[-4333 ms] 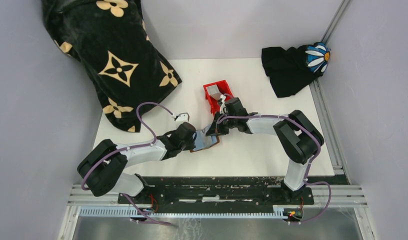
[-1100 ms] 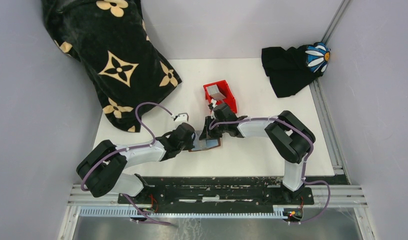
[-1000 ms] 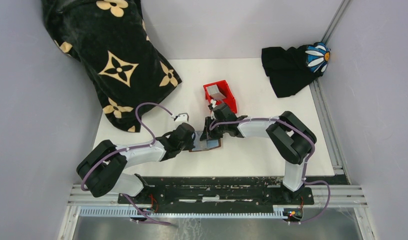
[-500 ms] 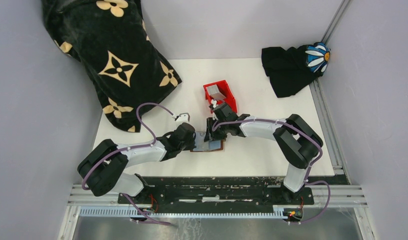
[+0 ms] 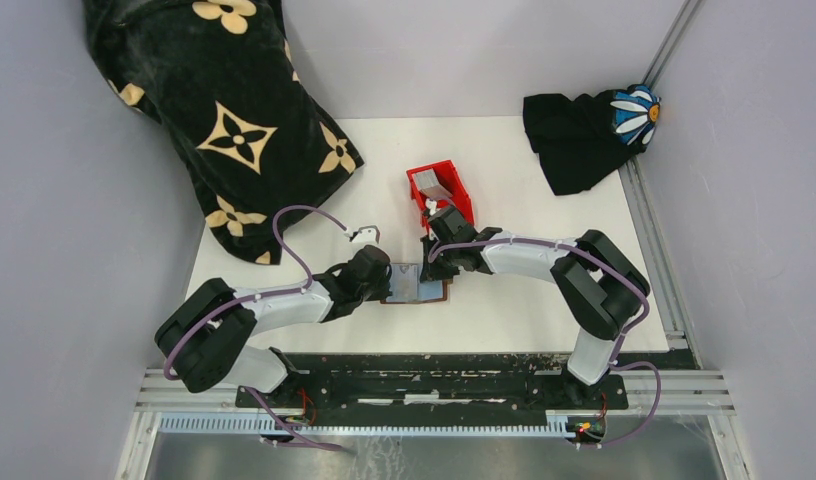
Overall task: Put the credit cards into the card holder
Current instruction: Insert the credit card into the card holder.
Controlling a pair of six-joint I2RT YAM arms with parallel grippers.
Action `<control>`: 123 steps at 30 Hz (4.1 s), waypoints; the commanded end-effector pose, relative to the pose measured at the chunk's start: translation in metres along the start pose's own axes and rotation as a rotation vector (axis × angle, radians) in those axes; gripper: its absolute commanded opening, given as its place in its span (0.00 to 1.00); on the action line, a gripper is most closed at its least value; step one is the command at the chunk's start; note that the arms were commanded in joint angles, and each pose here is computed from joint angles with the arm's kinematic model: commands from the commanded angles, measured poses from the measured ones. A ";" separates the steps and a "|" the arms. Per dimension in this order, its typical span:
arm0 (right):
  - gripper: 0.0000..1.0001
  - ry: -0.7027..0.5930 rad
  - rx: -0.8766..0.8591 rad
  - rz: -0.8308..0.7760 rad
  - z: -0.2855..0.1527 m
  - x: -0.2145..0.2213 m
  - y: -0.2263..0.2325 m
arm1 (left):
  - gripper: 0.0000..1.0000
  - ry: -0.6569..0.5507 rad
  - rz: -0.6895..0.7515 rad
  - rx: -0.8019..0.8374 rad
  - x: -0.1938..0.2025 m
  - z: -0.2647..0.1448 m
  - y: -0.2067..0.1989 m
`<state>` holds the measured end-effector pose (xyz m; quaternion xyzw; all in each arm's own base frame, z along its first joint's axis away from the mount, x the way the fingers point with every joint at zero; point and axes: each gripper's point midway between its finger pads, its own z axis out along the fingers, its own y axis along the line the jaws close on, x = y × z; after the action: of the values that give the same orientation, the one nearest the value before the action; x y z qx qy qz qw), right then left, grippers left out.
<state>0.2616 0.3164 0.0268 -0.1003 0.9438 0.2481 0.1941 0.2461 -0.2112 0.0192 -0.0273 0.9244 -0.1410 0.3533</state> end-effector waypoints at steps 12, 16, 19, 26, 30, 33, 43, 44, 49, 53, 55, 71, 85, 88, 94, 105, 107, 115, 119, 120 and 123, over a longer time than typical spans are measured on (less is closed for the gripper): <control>0.01 -0.015 -0.023 -0.001 0.010 -0.008 0.010 | 0.14 0.085 0.054 -0.035 0.024 0.002 0.014; 0.01 -0.015 -0.039 0.002 0.013 -0.006 0.016 | 0.14 0.087 0.052 -0.031 0.025 0.002 0.013; 0.01 -0.016 -0.046 -0.002 0.013 -0.006 0.020 | 0.13 0.088 0.049 -0.025 0.025 0.001 0.012; 0.01 -0.011 -0.051 -0.018 0.016 -0.004 0.030 | 0.12 0.089 0.043 -0.012 0.026 0.000 0.010; 0.01 -0.006 -0.050 -0.025 0.018 -0.001 0.033 | 0.12 0.087 0.043 -0.010 0.025 -0.001 0.011; 0.01 -0.003 -0.049 -0.027 0.019 0.001 0.035 | 0.12 0.081 0.043 -0.008 0.023 -0.003 0.010; 0.01 0.016 -0.021 -0.026 0.026 0.008 0.028 | 0.18 -0.021 0.020 -0.014 -0.006 -0.026 0.011; 0.01 0.016 -0.020 -0.026 0.026 0.008 0.028 | 0.20 -0.031 0.016 -0.014 -0.008 -0.027 0.012; 0.01 0.015 -0.013 -0.027 0.025 0.008 0.026 | 0.23 -0.048 0.011 -0.032 -0.010 -0.031 0.018; 0.01 0.014 -0.009 -0.031 0.024 0.007 0.026 | 0.22 -0.039 0.022 -0.070 -0.003 -0.029 0.029; 0.01 0.016 -0.005 -0.034 0.024 0.007 0.026 | 0.20 -0.033 0.021 -0.083 0.002 -0.027 0.034; 0.01 0.012 0.042 -0.086 0.018 0.006 0.032 | 0.11 0.016 0.023 -0.043 0.017 -0.013 0.026; 0.02 0.012 0.036 -0.120 0.014 0.004 0.043 | 0.10 0.014 0.014 -0.011 0.012 -0.013 0.016; 0.02 0.015 0.039 -0.128 0.014 0.005 0.044 | 0.10 0.014 0.013 -0.009 0.013 -0.014 0.015; 0.02 0.020 0.030 -0.146 0.014 0.006 0.050 | 0.09 0.012 0.007 0.005 0.012 -0.014 0.013; 0.08 -0.008 0.073 -0.185 0.006 0.001 0.043 | 0.12 -0.023 0.001 -0.039 0.005 -0.019 0.022; 0.10 -0.030 0.083 -0.195 0.001 -0.004 0.043 | 0.14 -0.045 -0.008 -0.056 0.000 -0.021 0.025; 0.19 -0.112 0.139 -0.242 -0.023 -0.031 0.042 | 0.20 -0.149 -0.046 -0.095 -0.025 -0.034 0.032; 0.21 -0.128 0.137 -0.260 -0.029 -0.040 0.047 | 0.21 -0.193 -0.063 -0.089 -0.037 -0.041 0.029; 0.21 -0.135 0.135 -0.264 -0.031 -0.042 0.049 | 0.21 -0.205 -0.070 -0.087 -0.041 -0.042 0.028; 0.23 -0.171 0.143 -0.276 -0.041 -0.053 0.052 | 0.21 -0.252 -0.094 -0.065 -0.055 -0.049 0.022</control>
<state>0.2654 0.3410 0.0584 -0.1900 0.9348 0.1542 0.2574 0.2389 -0.1667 0.0491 -0.0608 0.9033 -0.1040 0.4118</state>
